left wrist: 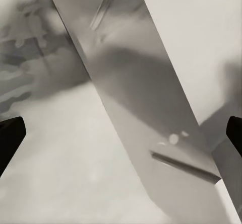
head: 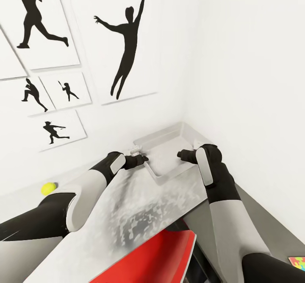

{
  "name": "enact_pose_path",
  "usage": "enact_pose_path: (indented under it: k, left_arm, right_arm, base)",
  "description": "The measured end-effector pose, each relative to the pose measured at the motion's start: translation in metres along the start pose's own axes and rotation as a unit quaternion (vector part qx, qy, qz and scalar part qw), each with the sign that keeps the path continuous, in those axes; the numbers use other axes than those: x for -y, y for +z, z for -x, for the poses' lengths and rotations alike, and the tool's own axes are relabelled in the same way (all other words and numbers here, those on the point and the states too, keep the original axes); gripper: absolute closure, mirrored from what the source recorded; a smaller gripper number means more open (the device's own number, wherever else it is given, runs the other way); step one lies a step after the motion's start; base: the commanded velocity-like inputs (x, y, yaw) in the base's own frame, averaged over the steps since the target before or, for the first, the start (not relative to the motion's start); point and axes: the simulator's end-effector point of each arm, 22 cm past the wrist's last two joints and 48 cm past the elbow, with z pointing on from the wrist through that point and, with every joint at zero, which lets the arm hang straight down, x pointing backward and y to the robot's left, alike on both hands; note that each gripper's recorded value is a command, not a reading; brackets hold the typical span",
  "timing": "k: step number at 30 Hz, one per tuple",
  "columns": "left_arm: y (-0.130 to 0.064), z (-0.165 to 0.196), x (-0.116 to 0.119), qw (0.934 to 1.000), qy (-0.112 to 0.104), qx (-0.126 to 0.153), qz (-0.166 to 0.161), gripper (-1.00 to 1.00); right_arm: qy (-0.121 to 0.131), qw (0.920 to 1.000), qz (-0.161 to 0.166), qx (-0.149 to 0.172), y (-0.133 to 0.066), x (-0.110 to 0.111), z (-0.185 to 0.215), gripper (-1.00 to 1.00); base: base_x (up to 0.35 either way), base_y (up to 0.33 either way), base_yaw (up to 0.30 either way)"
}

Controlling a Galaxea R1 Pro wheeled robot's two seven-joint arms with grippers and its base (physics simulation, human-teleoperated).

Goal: Put all the toys in the child's room - the three board games (two on the bed and one on the table), the two jigsaw puzzles on the table, and the tennis ball on the table - inside the toy box on the table in the child's room.

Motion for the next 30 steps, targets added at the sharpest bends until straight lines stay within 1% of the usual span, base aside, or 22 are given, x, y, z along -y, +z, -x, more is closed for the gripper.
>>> enact_pose_path:
  k: [20,30]
  left_arm:
    - [0.0006,-0.0004,-0.0004,1.0000,-0.001,0.000,0.000,-1.00]
    - [0.0072,-0.0062,-0.0048,1.0000,-0.003,-0.006,0.001,-1.00]
  right_arm:
    - [0.000,1.0000,0.001,-0.001,0.0010,-0.0002,-0.0008,-1.00]
    - [0.001,1.0000,-0.001,-0.009,0.0096,0.0013,-0.0073,-1.00]
  base:
    - [0.000,0.000,0.000]
    - [0.000,0.000,0.000]
